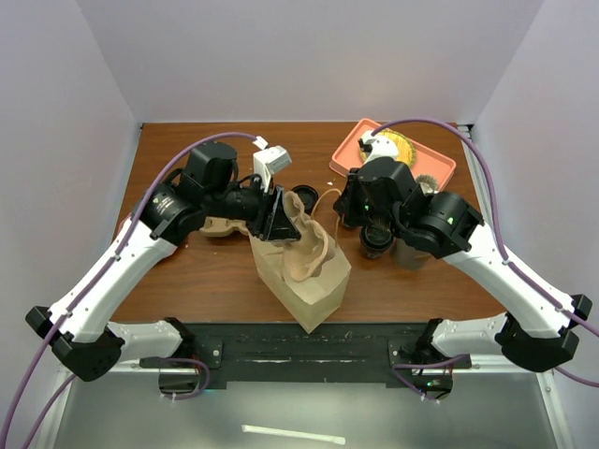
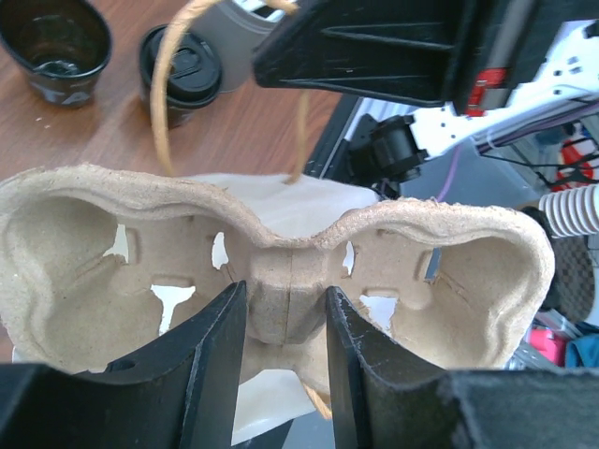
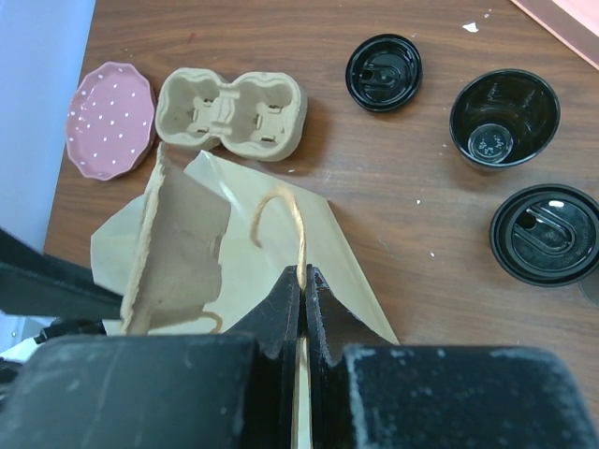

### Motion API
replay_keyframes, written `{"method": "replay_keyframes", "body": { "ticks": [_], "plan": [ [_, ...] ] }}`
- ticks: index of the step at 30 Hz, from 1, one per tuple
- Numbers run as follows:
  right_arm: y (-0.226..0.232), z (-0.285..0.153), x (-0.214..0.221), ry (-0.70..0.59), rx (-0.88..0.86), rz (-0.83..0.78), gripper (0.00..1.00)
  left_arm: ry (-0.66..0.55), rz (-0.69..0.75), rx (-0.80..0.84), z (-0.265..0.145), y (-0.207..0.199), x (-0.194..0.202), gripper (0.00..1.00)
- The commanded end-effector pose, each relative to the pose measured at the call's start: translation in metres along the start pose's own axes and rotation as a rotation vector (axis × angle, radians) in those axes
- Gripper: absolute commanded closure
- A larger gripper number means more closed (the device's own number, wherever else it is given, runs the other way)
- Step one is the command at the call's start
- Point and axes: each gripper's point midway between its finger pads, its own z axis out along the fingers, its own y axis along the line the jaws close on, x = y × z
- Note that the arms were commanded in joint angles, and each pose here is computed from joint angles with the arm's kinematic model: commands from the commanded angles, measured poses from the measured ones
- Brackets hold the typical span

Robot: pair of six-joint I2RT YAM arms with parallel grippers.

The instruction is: Pack the takeout coffee

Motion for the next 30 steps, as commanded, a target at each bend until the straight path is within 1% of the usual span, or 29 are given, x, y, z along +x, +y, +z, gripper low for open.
{"method": "replay_keyframes", "body": {
  "ticks": [1,4,14,22,27,30],
  "plan": [
    [0.003,-0.007,-0.022,-0.084,-0.001,0.023,1.00,-0.030,-0.027,0.104,-0.011,-0.031,-0.014,0.78],
    [0.003,-0.007,-0.026,-0.094,0.004,0.027,1.00,-0.018,-0.033,0.090,-0.012,-0.030,-0.013,0.78],
    [0.007,-0.006,-0.032,-0.108,-0.001,0.028,1.00,0.113,-0.090,-0.053,-0.006,0.003,0.025,0.81],
    [0.017,-0.003,-0.027,-0.085,-0.050,0.022,1.00,0.113,-0.100,-0.126,0.001,0.020,0.022,0.80],
    [0.019,-0.001,-0.018,-0.061,-0.076,0.016,1.00,0.061,-0.087,-0.166,0.006,0.029,0.006,0.80],
    [0.018,-0.001,-0.015,-0.057,-0.079,0.015,1.00,0.079,-0.093,-0.181,0.013,0.036,0.007,0.80]
  ]
}}
